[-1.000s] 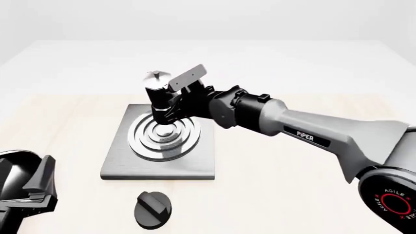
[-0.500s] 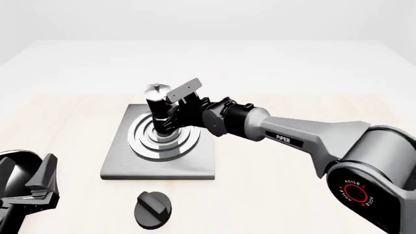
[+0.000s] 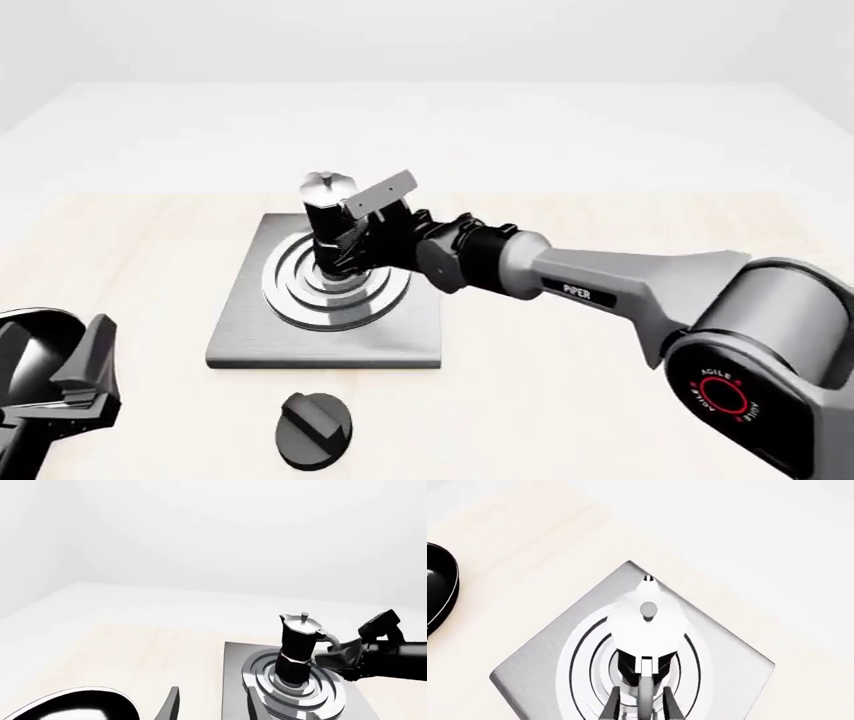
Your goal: Turn on the stove and put the moka pot on it.
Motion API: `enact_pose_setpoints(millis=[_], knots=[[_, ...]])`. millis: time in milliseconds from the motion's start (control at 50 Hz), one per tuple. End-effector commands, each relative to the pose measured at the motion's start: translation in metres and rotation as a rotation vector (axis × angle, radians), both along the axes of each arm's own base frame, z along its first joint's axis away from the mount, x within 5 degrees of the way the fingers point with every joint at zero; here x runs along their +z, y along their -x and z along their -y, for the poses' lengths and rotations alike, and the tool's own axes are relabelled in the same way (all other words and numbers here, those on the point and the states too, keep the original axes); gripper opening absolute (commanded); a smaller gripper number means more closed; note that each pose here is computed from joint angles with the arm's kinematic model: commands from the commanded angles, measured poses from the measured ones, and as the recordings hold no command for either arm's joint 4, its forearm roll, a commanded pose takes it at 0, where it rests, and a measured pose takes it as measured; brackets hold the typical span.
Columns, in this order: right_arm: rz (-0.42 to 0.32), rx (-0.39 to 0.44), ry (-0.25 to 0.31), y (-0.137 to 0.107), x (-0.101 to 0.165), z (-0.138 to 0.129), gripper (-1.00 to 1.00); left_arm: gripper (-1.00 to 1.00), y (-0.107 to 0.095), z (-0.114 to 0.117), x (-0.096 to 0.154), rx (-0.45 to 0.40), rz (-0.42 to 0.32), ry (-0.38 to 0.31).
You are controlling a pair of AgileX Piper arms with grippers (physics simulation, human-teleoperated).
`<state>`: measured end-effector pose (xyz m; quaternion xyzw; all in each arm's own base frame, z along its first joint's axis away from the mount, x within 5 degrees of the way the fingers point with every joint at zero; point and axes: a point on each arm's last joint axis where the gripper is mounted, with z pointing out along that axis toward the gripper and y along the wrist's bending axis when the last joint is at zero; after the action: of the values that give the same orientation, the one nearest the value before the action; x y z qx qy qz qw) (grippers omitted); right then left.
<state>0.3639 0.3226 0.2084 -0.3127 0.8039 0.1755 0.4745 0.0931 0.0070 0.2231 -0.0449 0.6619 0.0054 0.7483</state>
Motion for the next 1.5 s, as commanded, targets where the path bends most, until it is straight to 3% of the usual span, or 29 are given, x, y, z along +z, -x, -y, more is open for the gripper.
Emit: enact_pose_setpoints(millis=[20, 200, 540, 620, 840, 880, 1020, 1040, 1120, 1160, 1200, 1240, 1340, 1400, 1440, 1500], knots=[[-0.112, 0.033, 0.046, 0.027, -0.047, -0.014, 1.0, 1.0, 0.001, 0.0, 0.0, 0.003, 0.003, 0.0], [-0.073, 0.031, 0.055, 0.026, -0.018, 0.0, 1.0, 1.0, 0.003, 0.0, 0.001, 0.005, 0.007, 0.001], [-0.024, 0.01, 0.052, 0.053, 0.045, 0.049, 1.0, 1.0, 0.007, 0.0, 0.001, 0.003, 0.017, -0.001], [-0.026, -0.006, 0.048, 0.059, 0.049, 0.062, 1.0, 1.0, 0.009, 0.0, 0.002, 0.004, 0.022, -0.002], [-0.04, -0.009, -0.013, 0.104, 0.061, 0.086, 1.0, 1.0, 0.014, 0.001, 0.003, 0.005, 0.034, -0.003], [-0.037, 0.011, 0.006, 0.113, 0.061, 0.09, 1.0, 1.0, 0.014, 0.001, 0.003, 0.006, 0.035, -0.001], [-0.01, -0.017, -0.026, 0.131, 0.083, 0.117, 1.0, 1.0, 0.017, 0.001, 0.003, 0.01, 0.044, -0.004], [-0.008, -0.029, -0.055, 0.137, 0.088, 0.123, 1.0, 1.0, 0.018, 0.001, 0.003, 0.01, 0.045, -0.005], [-0.006, -0.059, -0.077, 0.148, 0.092, 0.141, 1.0, 1.0, 0.02, 0.001, 0.003, 0.011, 0.049, -0.007], [0.001, -0.073, -0.047, 0.148, 0.086, 0.151, 1.0, 1.0, 0.021, 0.001, 0.003, 0.011, 0.05, -0.009], [-0.012, -0.097, -0.097, 0.158, 0.089, 0.159, 1.0, 1.0, 0.022, 0.001, 0.003, 0.008, 0.052, -0.01], [-0.007, -0.103, -0.078, 0.159, 0.086, 0.165, 1.0, 1.0, 0.022, 0.001, 0.003, 0.009, 0.053, -0.01], [0.005, -0.153, -0.137, 0.175, 0.092, 0.186, 1.0, 1.0, 0.024, 0.001, 0.003, 0.008, 0.057, -0.013], [0.028, -0.179, -0.114, 0.177, 0.091, 0.199, 1.0, 1.0, 0.024, 0.001, 0.003, 0.008, 0.06, -0.014], [0.015, -0.193, -0.153, 0.184, 0.093, 0.203, 1.0, 1.0, 0.025, 0.001, 0.003, 0.008, 0.061, -0.015], [0.02, -0.212, -0.143, 0.19, 0.09, 0.213, 1.0, 1.0, 0.026, 0.002, 0.003, 0.008, 0.065, -0.017]])
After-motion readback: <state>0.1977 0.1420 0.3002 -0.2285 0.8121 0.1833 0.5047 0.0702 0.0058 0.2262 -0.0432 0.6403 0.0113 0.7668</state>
